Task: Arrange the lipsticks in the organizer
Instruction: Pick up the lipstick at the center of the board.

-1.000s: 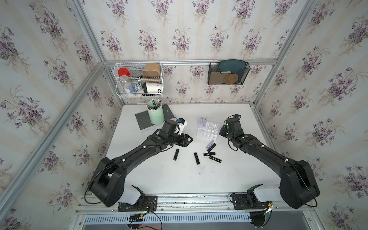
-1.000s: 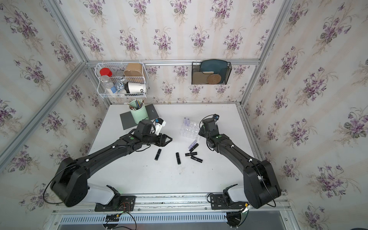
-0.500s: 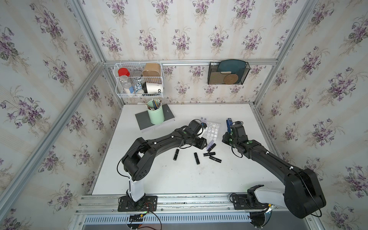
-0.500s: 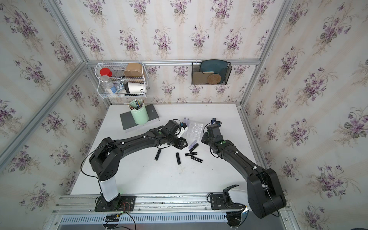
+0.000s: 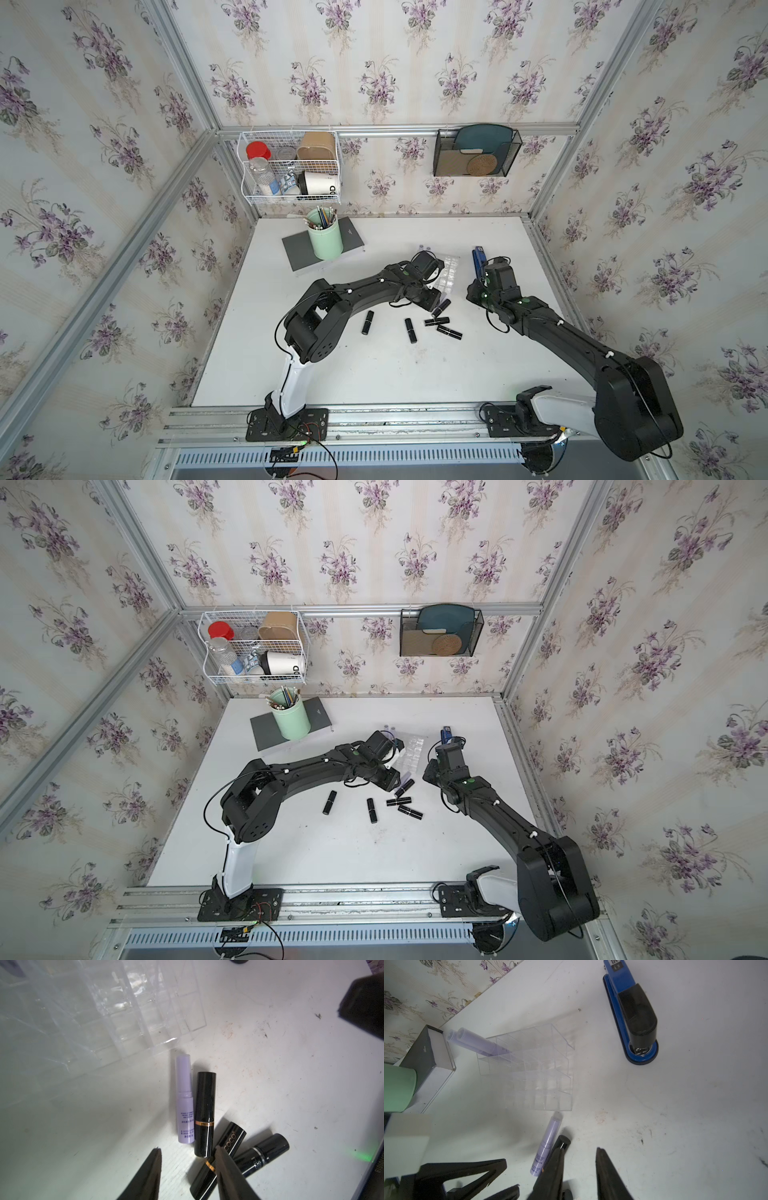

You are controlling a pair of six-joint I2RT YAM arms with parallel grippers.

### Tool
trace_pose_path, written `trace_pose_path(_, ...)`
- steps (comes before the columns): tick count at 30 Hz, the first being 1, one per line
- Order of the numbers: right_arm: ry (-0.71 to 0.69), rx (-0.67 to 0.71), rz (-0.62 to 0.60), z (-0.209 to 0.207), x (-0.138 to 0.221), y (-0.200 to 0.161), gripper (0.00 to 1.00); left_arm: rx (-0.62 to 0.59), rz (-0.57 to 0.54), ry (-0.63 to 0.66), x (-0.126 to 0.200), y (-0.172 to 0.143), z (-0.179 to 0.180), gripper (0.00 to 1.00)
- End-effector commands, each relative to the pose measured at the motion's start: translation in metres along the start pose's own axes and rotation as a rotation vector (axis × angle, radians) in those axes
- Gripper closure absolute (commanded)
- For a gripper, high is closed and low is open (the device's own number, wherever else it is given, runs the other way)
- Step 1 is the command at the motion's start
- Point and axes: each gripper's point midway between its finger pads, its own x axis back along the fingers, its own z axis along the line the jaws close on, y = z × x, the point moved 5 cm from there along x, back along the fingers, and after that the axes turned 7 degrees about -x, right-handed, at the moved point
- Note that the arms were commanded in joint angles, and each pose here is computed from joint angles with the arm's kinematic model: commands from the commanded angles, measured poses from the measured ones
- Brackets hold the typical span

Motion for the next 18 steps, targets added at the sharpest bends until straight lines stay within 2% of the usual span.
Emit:
trace_pose_path(1,0.025,0.004,-0.019,0.004,-0.001,0.003,0.68,0.004,0.026,0.035,-0.005,-0.002,0.004,0.54)
trace_pose_path(18,0.03,-0.008,-0.017,-0.001,-0.003,-0.002,0.7,-0.011,0.07,0.068,-0.03,-0.004,0.002,0.57)
